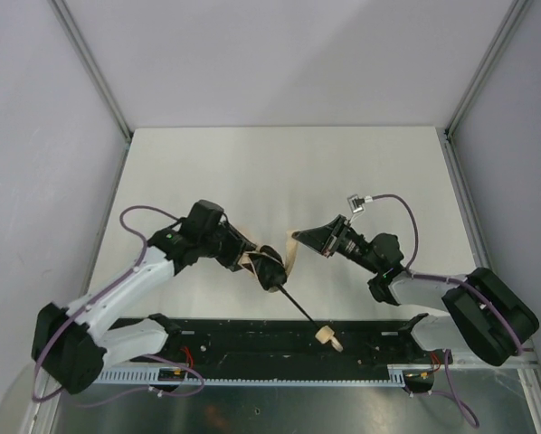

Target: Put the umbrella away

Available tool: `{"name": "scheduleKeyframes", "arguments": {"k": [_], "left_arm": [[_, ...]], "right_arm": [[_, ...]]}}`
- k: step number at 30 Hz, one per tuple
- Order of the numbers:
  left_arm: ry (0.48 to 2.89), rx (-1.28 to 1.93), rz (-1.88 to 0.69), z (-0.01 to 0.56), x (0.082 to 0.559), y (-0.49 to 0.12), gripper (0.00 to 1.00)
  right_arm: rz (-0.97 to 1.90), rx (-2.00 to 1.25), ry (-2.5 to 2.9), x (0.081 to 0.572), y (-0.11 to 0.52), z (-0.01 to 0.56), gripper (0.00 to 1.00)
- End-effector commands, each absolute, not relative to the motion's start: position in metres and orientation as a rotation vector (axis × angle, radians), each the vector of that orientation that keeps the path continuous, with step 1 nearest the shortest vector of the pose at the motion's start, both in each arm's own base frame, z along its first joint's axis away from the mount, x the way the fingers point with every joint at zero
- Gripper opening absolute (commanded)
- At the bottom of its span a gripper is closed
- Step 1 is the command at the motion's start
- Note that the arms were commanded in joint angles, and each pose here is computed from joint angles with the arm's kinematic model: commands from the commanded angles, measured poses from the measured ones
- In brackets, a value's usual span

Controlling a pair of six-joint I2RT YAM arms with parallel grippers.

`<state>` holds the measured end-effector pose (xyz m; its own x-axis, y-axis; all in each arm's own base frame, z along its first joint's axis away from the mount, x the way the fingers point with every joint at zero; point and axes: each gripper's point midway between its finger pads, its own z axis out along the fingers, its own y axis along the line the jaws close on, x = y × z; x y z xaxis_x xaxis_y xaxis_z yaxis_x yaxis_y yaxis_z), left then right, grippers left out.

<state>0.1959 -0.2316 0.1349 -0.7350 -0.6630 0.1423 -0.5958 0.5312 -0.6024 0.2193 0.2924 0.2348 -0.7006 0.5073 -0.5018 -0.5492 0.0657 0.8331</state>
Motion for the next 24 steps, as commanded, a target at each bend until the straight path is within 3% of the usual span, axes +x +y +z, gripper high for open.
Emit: {"name": "scheduleKeyframes", "arguments": {"k": [1, 6, 14, 19, 24], "left_arm": [[2.364, -0.901, -1.372, 0.236, 0.214, -0.246, 0.00], [2.166, -0.873, -1.686, 0.285, 0.218, -0.260, 0.00], [2.150, -0.750, -1.891, 0.325, 0.196, -0.277, 0.00], [2.264, -0.807, -1.868, 0.291, 0.176, -0.280, 0.00], [2.423, -0.949, -1.647, 0.228, 0.170, -0.271, 0.00]], "right_arm": [[1.675, 0.131, 1.628, 0.228, 0.287, 0.227, 0.00], [1.683, 0.193, 1.683, 0.225, 0.301, 0.229, 0.00], [1.760, 0.181, 1.573, 0.254, 0.326, 0.245, 0.00], [1.815, 0.088, 1.397, 0.285, 0.328, 0.284, 0.00], [1.853, -0.017, 1.268, 0.286, 0.314, 0.319, 0.00]]}}
